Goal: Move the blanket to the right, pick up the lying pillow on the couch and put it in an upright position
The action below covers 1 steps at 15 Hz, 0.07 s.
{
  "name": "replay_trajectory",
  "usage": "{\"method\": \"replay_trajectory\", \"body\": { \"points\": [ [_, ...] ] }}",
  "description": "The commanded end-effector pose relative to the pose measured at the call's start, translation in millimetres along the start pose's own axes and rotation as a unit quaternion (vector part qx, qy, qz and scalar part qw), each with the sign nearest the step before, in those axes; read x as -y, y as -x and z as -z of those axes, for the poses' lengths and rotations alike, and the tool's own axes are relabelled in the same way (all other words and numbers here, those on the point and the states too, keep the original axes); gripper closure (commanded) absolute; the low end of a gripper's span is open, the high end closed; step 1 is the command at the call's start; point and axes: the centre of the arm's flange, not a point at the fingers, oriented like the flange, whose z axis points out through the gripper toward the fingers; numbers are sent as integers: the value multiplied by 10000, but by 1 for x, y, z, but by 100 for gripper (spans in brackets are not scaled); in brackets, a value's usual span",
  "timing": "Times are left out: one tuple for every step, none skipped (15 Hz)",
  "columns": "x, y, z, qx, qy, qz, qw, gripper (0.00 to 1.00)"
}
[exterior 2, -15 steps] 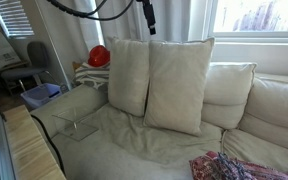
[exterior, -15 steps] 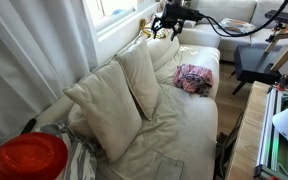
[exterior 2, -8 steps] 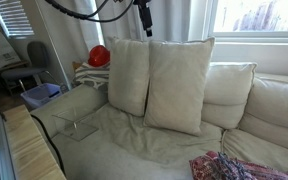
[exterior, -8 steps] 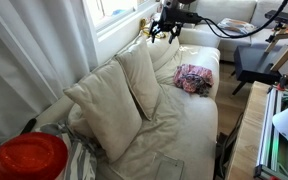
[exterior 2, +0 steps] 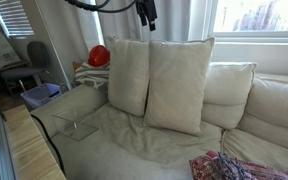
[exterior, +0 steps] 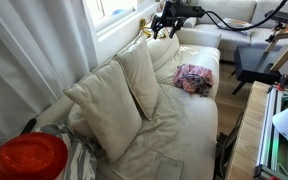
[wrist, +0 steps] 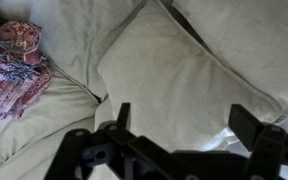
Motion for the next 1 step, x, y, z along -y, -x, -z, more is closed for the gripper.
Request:
{"method": "replay_trajectory", "body": {
  "points": [
    [0, -1, 2, -18, -7, 13, 10000, 0]
  ]
}}
